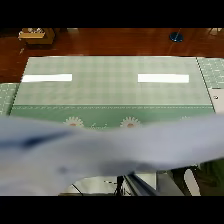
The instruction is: Fold the shirts.
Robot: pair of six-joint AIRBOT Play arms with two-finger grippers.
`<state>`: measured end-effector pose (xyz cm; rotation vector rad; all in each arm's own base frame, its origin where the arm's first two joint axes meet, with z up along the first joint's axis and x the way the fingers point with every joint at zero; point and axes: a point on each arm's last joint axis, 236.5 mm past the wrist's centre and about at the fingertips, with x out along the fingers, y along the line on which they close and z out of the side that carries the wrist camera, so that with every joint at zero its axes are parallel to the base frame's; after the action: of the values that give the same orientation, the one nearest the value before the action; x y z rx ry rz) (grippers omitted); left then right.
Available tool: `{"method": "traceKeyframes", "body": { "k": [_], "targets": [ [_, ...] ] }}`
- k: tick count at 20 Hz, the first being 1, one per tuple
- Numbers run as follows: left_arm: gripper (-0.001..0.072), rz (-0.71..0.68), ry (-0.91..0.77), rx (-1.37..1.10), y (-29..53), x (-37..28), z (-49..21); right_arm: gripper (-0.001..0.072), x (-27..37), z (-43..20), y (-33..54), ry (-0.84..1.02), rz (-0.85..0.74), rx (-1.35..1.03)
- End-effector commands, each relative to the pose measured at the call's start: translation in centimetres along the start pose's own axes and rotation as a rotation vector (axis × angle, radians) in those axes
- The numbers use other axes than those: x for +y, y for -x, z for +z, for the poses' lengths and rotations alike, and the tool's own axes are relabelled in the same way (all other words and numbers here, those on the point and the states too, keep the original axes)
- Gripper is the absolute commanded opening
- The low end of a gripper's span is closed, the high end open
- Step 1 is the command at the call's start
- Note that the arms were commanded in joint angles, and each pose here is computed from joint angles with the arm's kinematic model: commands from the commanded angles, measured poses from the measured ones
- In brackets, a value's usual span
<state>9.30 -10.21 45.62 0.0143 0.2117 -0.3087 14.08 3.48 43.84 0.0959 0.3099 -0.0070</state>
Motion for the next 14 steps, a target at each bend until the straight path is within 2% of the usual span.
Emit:
{"method": "traceKeyframes", "body": {
  "k": [1, 6, 9, 14],
  "targets": [
    [0.0028, 0.014, 0.078, 0.292, -4.3, 3.1, -6.2, 0.0021, -2.6, -5.6, -4.5, -0.033, -0.024, 0.314],
    [0.0028, -0.031, 0.248, 0.464, -15.6, 8.9, -13.0, 0.0021, -6.7, -10.8, -17.4, -0.154, 0.023, 0.613],
    [0.0029, -0.096, 0.333, 0.533, -23.0, 10.7, -16.7, 0.0021, -7.0, -12.3, -25.4, -0.225, 0.101, 0.675],
    [0.0029, -0.148, 0.336, 0.601, -34.4, 12.6, -22.0, 0.0021, -5.7, -16.8, -37.1, -0.176, 0.141, 0.723]
  ]
}}
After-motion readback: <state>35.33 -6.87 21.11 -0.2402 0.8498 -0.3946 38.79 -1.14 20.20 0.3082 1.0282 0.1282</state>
